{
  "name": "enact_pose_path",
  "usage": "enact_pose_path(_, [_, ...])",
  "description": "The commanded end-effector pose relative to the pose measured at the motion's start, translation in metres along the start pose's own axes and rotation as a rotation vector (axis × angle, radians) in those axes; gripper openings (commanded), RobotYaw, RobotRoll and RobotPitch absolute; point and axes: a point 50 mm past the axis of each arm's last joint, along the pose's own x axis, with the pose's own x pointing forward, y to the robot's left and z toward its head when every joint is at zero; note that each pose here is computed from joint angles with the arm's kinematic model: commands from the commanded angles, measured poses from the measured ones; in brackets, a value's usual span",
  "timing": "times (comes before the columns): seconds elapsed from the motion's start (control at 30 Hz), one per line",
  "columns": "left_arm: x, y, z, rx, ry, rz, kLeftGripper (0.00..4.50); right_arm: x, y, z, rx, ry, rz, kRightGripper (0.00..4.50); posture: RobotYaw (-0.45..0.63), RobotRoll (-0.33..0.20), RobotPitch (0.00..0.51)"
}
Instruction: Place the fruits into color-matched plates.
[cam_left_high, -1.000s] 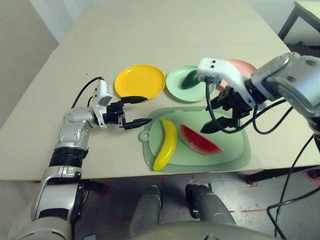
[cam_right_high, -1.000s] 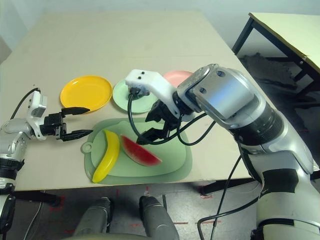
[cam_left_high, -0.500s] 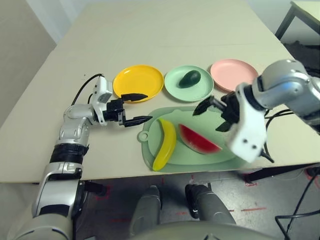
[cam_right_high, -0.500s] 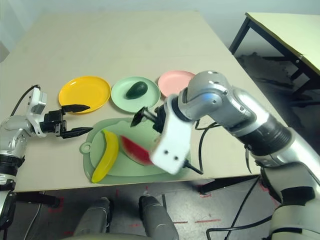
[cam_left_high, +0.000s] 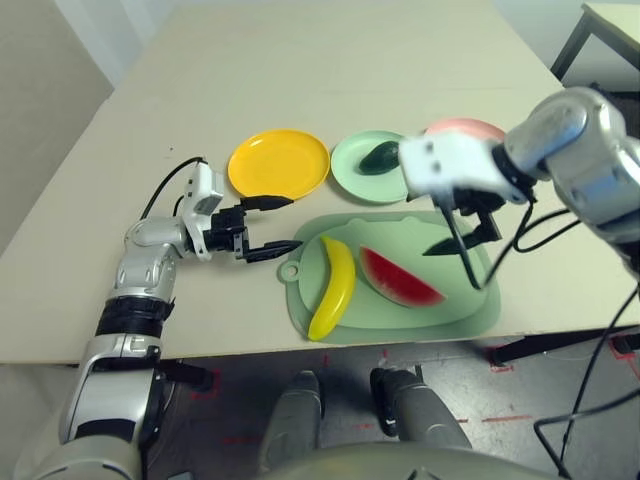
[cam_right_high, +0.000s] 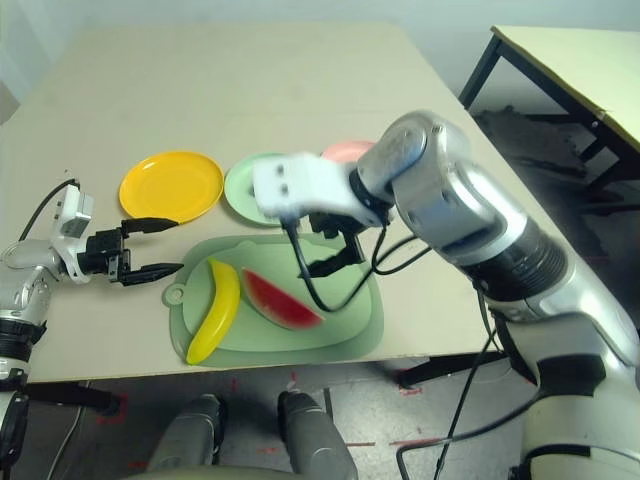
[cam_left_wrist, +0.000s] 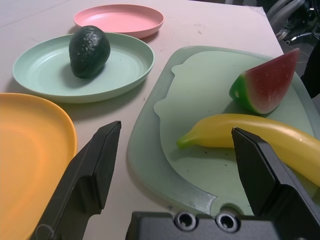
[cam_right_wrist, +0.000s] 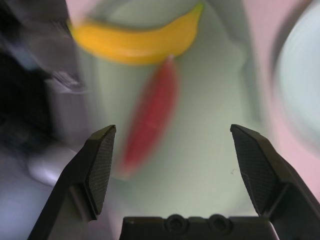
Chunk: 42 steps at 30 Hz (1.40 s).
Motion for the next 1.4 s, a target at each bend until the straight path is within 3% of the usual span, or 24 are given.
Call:
enact_pose_path(0.03, [0.001,-0.002,0.0,0.006,-0.002,-0.009,4.5,0.006,-0.006,-0.014,0.202,0.045,0.085,4.46,-0.04,0.0,0.171])
enact_pose_path(0.3, [-0.001,-0.001,0.0,0.028,0.017,-0.029,4.5,0.019,-0.002,-0.031,0.345,0.08,0.151,4.46,-0.05,0.0,0.187])
enact_pose_path(0.5, [-0.001,0.003,0.01,0.106,0.027,-0.112,4.5,0.047,0.0,-0.023,0.386,0.047,0.123,4.46,-0.05,0.0,0.189])
enact_pose_path(0.7, [-0.001,0.009,0.014,0.126,0.03,-0.131,4.5,0.069,0.003,-0.028,0.395,0.037,0.021,4.46,-0.05,0.0,0.192])
enact_pose_path(1.03, [-0.004,0.008,0.008,0.114,0.032,-0.123,4.5,0.083,0.005,-0.041,0.42,0.034,-0.082,4.46,-0.04,0.0,0.192])
enact_pose_path(1.4, [-0.007,0.01,0.004,0.117,0.034,-0.094,4.5,0.092,0.012,-0.047,0.427,0.027,-0.074,4.46,-0.05,0.0,0.19])
